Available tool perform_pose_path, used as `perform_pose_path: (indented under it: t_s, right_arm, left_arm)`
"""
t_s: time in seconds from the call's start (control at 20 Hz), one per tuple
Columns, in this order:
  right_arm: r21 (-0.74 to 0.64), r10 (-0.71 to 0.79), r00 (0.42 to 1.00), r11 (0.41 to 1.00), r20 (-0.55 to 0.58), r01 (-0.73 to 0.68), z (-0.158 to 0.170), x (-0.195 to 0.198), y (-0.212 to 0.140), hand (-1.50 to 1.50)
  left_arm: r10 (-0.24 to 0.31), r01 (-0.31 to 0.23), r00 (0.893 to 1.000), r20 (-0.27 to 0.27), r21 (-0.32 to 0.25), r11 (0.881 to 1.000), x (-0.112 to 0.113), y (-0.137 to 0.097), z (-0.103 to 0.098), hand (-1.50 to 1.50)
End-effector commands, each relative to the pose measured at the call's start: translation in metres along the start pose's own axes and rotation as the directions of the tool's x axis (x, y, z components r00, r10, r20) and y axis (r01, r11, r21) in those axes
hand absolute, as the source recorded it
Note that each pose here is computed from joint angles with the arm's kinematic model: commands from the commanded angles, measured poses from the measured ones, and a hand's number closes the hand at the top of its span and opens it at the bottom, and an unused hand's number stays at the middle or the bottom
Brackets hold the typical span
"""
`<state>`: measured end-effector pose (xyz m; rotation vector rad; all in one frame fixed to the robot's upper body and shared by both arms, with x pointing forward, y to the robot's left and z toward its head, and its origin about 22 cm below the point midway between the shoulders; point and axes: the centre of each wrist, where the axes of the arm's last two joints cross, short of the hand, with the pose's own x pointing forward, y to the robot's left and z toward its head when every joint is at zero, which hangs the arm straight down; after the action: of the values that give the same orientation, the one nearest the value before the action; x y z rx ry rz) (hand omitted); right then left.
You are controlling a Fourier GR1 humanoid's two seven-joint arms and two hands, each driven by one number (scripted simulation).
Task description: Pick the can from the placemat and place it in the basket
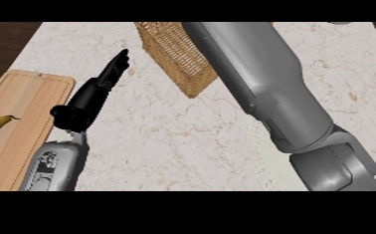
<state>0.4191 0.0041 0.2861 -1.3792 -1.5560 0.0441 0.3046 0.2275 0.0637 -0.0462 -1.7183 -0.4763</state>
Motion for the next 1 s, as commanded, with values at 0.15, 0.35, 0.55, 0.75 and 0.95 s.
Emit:
perform_pose_path:
  t_s: [0.15,0.35,0.55,0.75,0.95]
  right_arm:
    - [-0.023,-0.058,0.969,0.998,-0.240,0.055,-0.007,-0.013,0.019,1.50]
    - [-0.031,-0.065,0.963,0.998,-0.261,0.059,-0.008,-0.038,0.038,1.50]
    - [-0.056,-0.065,0.968,0.997,-0.241,0.054,-0.009,-0.042,0.043,1.50]
    - [-0.087,-0.026,0.979,0.996,-0.204,0.008,-0.003,-0.071,0.063,1.50]
    - [-0.149,-0.057,0.981,0.988,-0.186,0.029,0.001,-0.097,0.076,1.50]
  left_arm:
    - [-0.016,0.016,1.000,0.004,0.027,1.000,0.003,0.020,-0.004,0.00]
    - [0.012,-0.012,1.000,-0.011,0.002,1.000,-0.008,0.009,0.016,0.00]
    - [-0.001,0.001,1.000,-0.005,0.043,0.999,-0.007,0.015,0.013,0.00]
    - [-0.007,0.008,1.000,-0.020,0.042,0.999,0.005,0.019,0.012,0.00]
    - [0.000,0.001,1.000,-0.015,0.057,0.998,-0.006,0.010,0.022,0.00]
